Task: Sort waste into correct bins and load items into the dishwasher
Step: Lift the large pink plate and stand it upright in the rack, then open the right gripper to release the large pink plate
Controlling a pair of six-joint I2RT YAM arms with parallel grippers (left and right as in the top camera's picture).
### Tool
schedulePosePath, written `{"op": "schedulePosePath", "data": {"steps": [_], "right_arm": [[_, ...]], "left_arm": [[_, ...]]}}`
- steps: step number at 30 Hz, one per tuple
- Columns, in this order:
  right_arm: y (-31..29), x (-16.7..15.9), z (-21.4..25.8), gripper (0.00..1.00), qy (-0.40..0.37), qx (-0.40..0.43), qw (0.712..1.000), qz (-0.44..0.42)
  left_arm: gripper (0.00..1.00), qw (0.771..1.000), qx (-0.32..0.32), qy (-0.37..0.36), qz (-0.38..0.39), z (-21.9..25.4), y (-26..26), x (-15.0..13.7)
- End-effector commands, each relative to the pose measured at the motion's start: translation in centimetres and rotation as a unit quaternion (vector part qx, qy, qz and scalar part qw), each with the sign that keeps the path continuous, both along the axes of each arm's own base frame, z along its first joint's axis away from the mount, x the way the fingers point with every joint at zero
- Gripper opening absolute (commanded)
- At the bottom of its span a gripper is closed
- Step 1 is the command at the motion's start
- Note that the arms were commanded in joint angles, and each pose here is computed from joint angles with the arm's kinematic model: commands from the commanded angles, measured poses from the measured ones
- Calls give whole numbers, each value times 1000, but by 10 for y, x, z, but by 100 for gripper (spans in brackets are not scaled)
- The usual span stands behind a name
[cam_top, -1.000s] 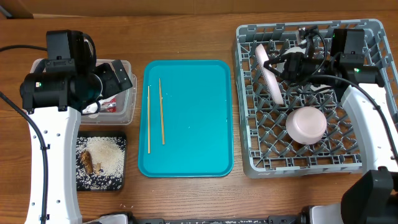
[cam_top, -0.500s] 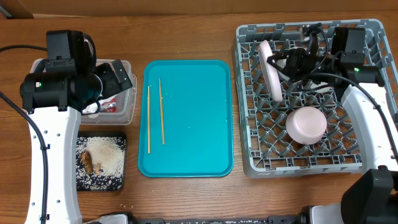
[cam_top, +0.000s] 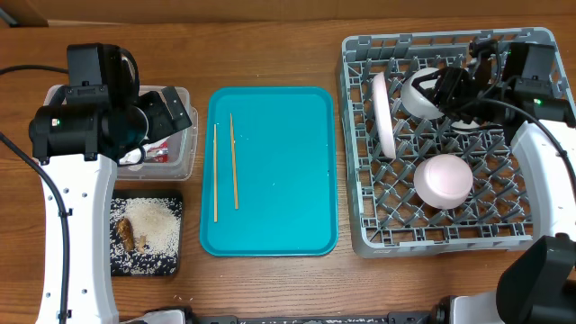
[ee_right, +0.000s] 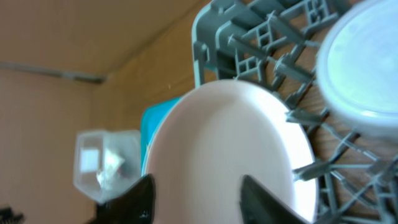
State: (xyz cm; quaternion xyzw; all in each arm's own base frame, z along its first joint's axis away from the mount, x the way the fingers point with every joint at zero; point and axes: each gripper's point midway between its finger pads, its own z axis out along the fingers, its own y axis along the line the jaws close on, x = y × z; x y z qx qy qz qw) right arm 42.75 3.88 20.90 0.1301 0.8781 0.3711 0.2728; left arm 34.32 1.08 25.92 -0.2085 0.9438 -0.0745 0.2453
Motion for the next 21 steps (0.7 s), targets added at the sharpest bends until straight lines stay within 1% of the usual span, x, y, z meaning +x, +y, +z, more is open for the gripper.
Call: {"op": "schedulePosePath", "data": {"steps": [1,3,6,8,10,11,13,14,15,16,19,21], "right_arm": [[-11,3,-2,63,1,-10,1000,-18],[-15,3,0,65,-2,-11,1000,-23],[-15,4,9,65,-13,-12,1000,-22],[-12,3,21,63,-29,-15,999,-16],[-5,2,36,58,-56,-25,998,-1],[2,1,47,53,-77,-33,996,16],[18,-4,65,34,-110,-46,992,44],[28,-7,72,19,-126,-53,989,60],[40,-11,80,9,-146,-63,984,82],[54,-17,85,4,-164,-74,978,106],[85,-26,89,4,-188,-107,965,146],[98,-28,78,4,-177,-142,963,146]], "left_arm": [[100,1000,-1,-9,2,6,-1,1],[100,1000,-1,-9,2,6,-1,1],[100,1000,-1,-9,2,6,-1,1],[100,1000,-1,-9,2,6,-1,1],[100,1000,-1,-9,2,6,-1,1],[100,1000,-1,-9,2,6,-1,1],[100,1000,-1,-9,2,6,-1,1],[100,1000,-1,-9,2,6,-1,1],[100,1000,-1,-9,2,6,-1,1],[100,1000,-1,-9,2,6,-1,1],[100,1000,-1,-9,2,6,-1,1],[100,1000,-1,-9,2,6,-1,1]]}}
